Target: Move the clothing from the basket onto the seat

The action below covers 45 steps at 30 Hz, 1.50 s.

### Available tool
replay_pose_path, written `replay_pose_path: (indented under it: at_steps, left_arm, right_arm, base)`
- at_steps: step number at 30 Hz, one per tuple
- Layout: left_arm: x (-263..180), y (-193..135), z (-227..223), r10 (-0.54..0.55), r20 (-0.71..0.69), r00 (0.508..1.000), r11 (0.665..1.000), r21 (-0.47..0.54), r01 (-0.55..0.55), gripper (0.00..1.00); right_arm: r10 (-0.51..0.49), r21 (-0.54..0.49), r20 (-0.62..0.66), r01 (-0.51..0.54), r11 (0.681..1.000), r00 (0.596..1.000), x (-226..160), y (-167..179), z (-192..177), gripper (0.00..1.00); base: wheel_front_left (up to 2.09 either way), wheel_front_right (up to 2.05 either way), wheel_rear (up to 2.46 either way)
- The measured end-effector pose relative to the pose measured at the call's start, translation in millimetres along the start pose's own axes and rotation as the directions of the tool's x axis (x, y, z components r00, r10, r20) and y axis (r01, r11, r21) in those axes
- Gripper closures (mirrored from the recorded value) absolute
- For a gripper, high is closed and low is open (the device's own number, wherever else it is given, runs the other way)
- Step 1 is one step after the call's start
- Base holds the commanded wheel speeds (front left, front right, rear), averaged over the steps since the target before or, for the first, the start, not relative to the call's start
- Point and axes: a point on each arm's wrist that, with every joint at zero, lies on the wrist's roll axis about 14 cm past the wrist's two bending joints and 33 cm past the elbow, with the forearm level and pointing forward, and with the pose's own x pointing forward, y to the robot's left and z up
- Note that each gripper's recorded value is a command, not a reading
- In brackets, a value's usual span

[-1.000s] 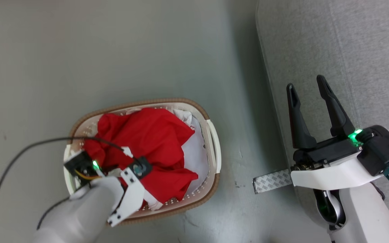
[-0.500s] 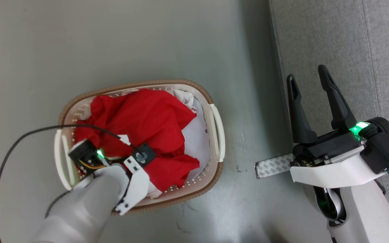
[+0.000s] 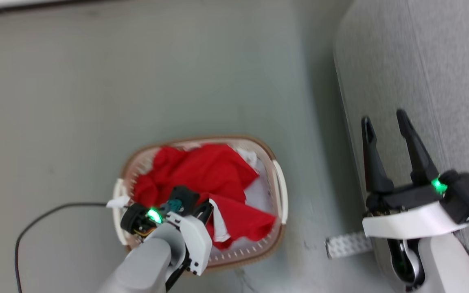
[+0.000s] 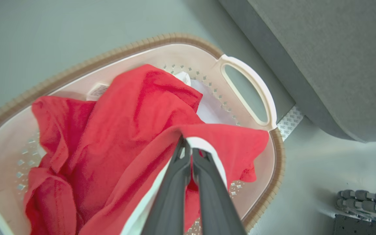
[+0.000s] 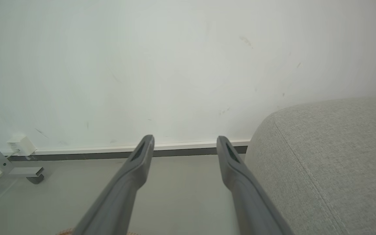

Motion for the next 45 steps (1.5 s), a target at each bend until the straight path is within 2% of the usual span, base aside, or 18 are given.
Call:
replay_pose_path:
  at_steps: [6,11,17,22,27,34,39,45]
  left_arm:
    - [-47.7,14.6,46.2,0.098,0.171,0.98,0.995,-0.014,-0.098,1.0]
    - [-98.0,19.9,87.0,0.184,0.33,0.926,0.983,-0.038,-0.181,1.0]
    - [-170.7,14.9,158.2,0.25,0.558,0.791,0.962,-0.049,-0.27,1.0]
    - [-238.1,2.0,216.9,0.269,0.717,0.643,0.947,-0.075,-0.313,1.0]
    - [-289.4,-8.4,257.8,0.272,0.813,0.515,0.938,-0.103,-0.332,1.0]
    - [-333.0,-19.0,301.0,0.242,0.891,0.384,0.938,-0.113,-0.328,1.0]
    - [-351.4,-26.7,324.5,0.206,0.92,0.333,0.941,-0.092,-0.327,1.0]
    - [-354.5,-39.3,333.1,0.174,0.927,0.332,0.948,-0.066,-0.312,1.0]
  right_arm:
    - [0.02,0.019,0.023,-0.02,1.0,1.0,-21.1,16.3,17.0,0.0]
    - [0.051,0.026,0.041,-0.052,0.998,0.998,-42.6,33.4,31.1,0.0]
    - [0.092,0.022,0.077,-0.094,0.995,0.993,-68.9,52.7,52.8,0.0]
    - [0.123,0.011,0.116,-0.125,0.992,0.986,-85.2,65.0,71.2,0.0]
    - [0.142,0.003,0.139,-0.144,0.99,0.98,-94.7,72.5,82.0,0.0]
    - [0.163,-0.003,0.135,-0.164,0.986,0.977,-102.2,80.0,82.3,0.0]
    - [0.206,-0.009,0.128,-0.207,0.978,0.97,-105.9,92.1,82.3,0.0]
    - [0.31,-0.01,0.098,-0.31,0.951,0.946,-113.4,112.2,80.3,0.0]
  base:
    - [0.0,0.0,0.0]
    - [0.0,0.0,0.0]
    - [0.0,0.0,0.0]
    - [0.0,0.0,0.0]
    - [0.0,0.0,0.0]
    - [0.0,0.0,0.0]
    - [0.0,0.0,0.0]
    - [0.0,0.0,0.0]
